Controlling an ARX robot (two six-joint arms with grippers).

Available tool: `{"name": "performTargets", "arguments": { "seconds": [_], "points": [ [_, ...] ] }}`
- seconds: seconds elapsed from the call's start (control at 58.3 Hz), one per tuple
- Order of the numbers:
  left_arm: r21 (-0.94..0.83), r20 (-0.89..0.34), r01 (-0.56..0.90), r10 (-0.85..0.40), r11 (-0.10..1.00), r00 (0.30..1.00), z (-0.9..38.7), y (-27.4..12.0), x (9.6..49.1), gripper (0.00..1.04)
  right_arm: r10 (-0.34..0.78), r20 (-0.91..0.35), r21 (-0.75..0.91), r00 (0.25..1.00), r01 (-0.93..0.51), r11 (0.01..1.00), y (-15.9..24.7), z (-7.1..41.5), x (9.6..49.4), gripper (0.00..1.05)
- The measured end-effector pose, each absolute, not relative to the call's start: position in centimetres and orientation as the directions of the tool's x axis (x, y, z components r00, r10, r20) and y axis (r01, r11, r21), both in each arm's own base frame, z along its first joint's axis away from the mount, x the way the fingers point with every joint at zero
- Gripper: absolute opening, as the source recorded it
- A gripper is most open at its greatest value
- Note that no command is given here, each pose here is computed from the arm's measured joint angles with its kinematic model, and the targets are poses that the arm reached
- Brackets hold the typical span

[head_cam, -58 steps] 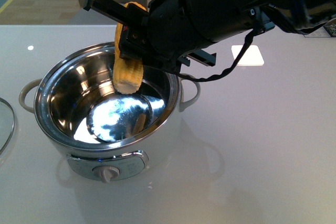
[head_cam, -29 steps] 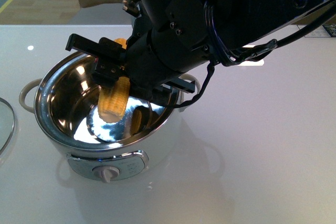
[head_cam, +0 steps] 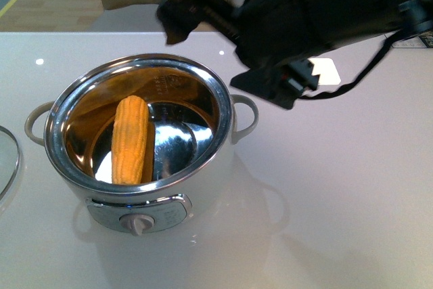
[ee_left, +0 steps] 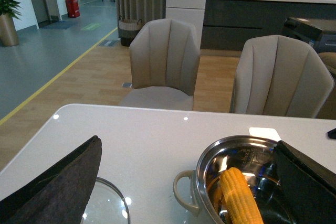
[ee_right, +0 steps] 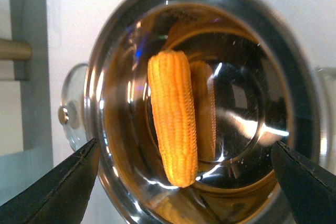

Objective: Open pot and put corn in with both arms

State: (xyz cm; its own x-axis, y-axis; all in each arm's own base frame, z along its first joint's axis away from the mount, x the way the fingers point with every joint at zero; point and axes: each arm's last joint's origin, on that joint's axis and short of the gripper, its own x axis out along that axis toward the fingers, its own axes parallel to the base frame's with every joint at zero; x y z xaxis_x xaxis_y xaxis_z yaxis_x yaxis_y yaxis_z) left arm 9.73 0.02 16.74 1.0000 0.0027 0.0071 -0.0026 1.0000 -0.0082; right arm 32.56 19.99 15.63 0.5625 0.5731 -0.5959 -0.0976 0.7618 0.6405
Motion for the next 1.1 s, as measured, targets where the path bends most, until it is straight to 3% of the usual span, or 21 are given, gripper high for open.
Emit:
{"name": "performTargets", "arguments": {
  "seconds": [0.154,0.326,0.583,0.669,0.806,0.891,0.977,1.097],
  "points": [
    [-0.008,0.007,-0.003,0.003,1.0,1.0,16.7,0.0,9.7,0.98,0.461,-0.552,0.61,0.695,-0.04,0.791,14.0,19.0,30.3,0.96],
    [-0.008,0.007,-0.003,0.003,1.0,1.0,16.7,0.0,9.7,0.98,0.206,-0.541,0.468,0.816,0.089,0.879,5.6,20.8,24.7,0.96],
    [-0.008,0.007,-0.003,0.003,1.0,1.0,16.7,0.0,9.7,0.98,0.142,-0.447,0.414,0.883,0.064,0.908,3.8,22.3,22.4,0.94],
    [-0.008,0.007,-0.003,0.003,1.0,1.0,16.7,0.0,9.7,0.98,0.03,-0.25,0.256,0.968,0.036,0.966,3.5,20.9,22.0,0.81],
    [-0.008,0.007,-0.003,0.003,1.0,1.0,16.7,0.0,9.7,0.98,0.009,-0.024,0.098,1.0,-0.007,0.995,2.5,20.5,19.9,0.59],
    [-0.008,0.007,-0.003,0.003,1.0,1.0,16.7,0.0,9.7,0.98,0.002,0.004,0.049,1.0,-0.002,0.999,2.0,20.2,18.8,0.43],
    [-0.008,0.007,-0.003,0.003,1.0,1.0,16.7,0.0,9.7,0.98,0.006,-0.014,0.022,1.0,-0.005,1.0,1.5,19.0,17.5,0.2],
    [-0.008,0.007,-0.003,0.003,1.0,1.0,16.7,0.0,9.7,0.98,0.011,-0.01,0.008,1.0,-0.011,1.0,1.1,18.6,16.6,0.02]
  ]
}}
